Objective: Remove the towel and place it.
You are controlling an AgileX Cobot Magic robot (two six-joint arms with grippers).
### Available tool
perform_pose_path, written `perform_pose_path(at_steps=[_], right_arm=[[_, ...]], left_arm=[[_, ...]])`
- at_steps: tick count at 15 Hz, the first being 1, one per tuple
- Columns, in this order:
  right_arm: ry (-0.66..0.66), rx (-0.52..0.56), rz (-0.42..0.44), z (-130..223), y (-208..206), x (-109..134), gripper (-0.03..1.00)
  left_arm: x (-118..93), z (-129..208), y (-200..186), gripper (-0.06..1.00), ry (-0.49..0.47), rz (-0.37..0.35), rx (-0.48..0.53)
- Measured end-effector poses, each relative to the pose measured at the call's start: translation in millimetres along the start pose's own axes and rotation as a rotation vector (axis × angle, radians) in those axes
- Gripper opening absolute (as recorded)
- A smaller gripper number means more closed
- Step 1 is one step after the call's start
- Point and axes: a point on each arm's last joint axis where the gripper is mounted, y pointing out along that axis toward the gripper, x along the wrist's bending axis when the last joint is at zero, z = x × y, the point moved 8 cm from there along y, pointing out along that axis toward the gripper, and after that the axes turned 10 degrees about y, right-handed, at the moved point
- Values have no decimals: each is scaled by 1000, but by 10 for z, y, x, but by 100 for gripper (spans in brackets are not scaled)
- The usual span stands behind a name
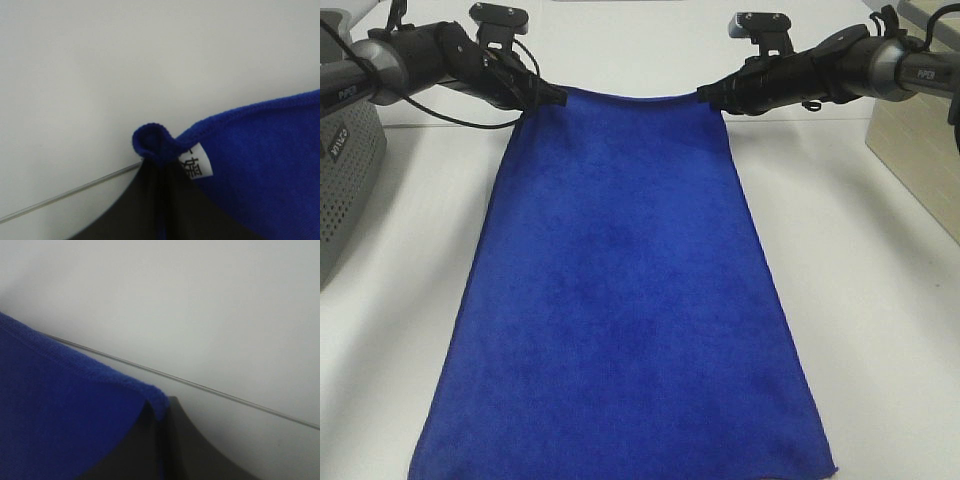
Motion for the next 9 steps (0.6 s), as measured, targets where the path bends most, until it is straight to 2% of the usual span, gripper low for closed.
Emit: perform_pose_path(at_steps=[7, 9], right_arm=[[39, 24, 8, 205, 136, -102, 2], [40, 24, 8, 204, 136, -101, 7]], left_arm=[[-20, 186, 122, 1, -2, -2, 18], [-5, 170, 125, 2, 5, -11, 6]])
